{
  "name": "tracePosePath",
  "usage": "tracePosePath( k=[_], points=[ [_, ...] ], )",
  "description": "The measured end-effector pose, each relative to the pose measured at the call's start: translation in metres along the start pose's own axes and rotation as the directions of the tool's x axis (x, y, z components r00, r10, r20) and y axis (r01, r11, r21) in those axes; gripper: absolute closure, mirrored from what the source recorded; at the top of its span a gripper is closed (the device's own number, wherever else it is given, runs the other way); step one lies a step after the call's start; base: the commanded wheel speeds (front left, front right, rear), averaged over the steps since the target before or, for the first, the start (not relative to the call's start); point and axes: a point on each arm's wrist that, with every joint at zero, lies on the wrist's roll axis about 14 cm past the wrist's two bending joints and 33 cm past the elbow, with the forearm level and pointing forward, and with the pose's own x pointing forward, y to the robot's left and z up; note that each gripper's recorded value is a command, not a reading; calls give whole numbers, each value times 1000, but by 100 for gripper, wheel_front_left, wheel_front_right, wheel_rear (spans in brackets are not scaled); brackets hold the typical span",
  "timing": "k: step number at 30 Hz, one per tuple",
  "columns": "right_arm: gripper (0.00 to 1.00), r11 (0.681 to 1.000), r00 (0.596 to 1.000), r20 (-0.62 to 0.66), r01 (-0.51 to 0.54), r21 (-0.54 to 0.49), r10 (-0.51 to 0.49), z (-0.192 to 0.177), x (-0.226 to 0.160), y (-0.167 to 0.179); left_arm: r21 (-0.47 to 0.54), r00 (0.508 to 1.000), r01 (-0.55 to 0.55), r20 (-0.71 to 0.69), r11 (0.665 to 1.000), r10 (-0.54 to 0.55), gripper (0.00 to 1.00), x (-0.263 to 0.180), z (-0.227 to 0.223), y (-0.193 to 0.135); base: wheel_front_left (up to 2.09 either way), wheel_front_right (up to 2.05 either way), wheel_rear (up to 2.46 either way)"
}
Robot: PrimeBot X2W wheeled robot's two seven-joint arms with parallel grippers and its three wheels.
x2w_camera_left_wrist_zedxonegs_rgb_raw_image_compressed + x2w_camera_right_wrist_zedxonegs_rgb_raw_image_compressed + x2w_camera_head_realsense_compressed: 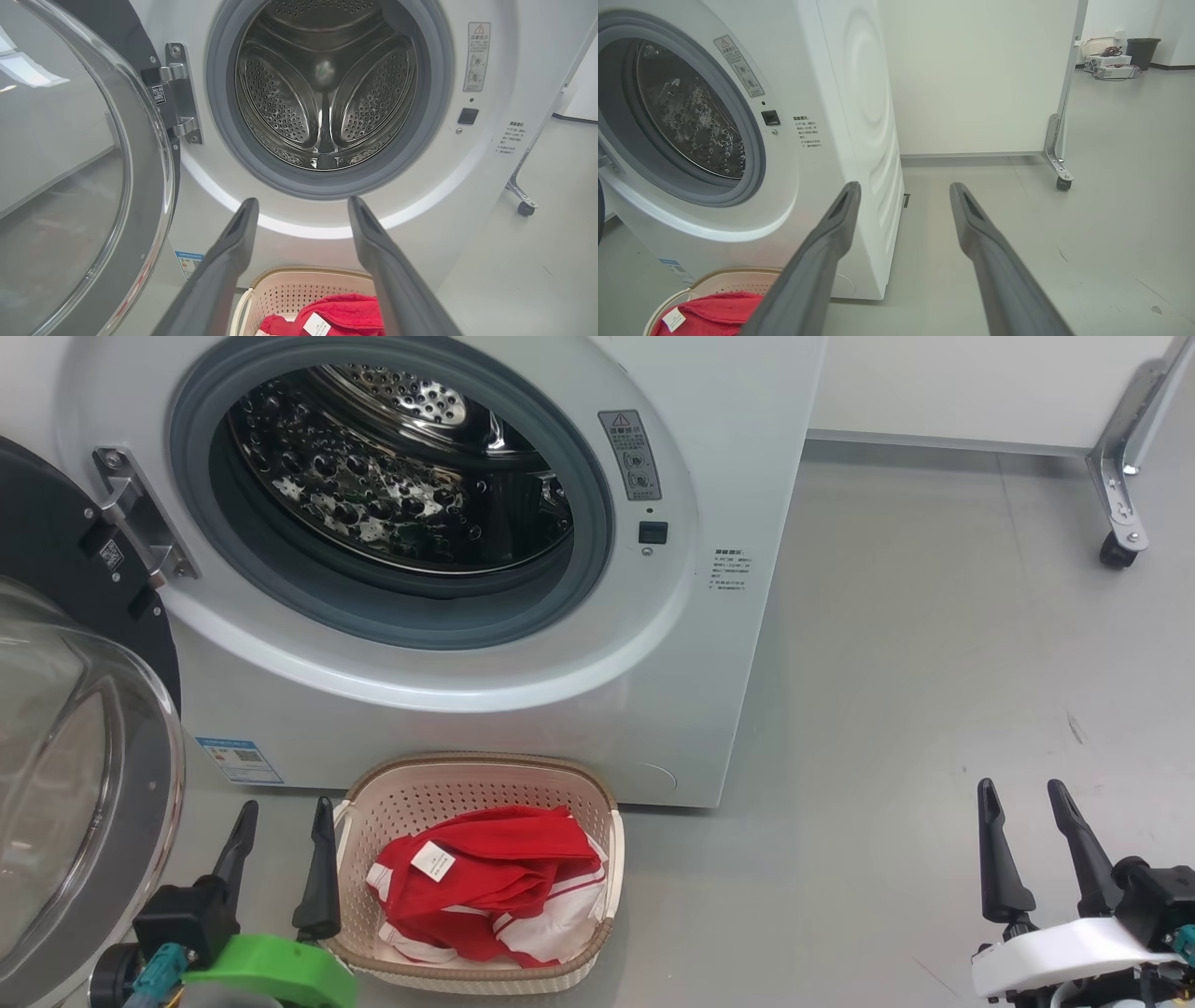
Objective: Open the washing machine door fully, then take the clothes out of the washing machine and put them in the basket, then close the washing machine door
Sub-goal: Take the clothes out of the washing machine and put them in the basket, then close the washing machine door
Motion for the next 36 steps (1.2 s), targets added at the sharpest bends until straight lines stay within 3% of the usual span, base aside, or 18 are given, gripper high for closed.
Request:
tracePosePath(
  k=[36],
  points=[
    [0, 1000, 1000, 7, -15, 2, 15, 2, -4, 7, 8, 994, 53, 94, 999, -53, 0, -11, 29, -17, 0, 0, 0]
  ],
)
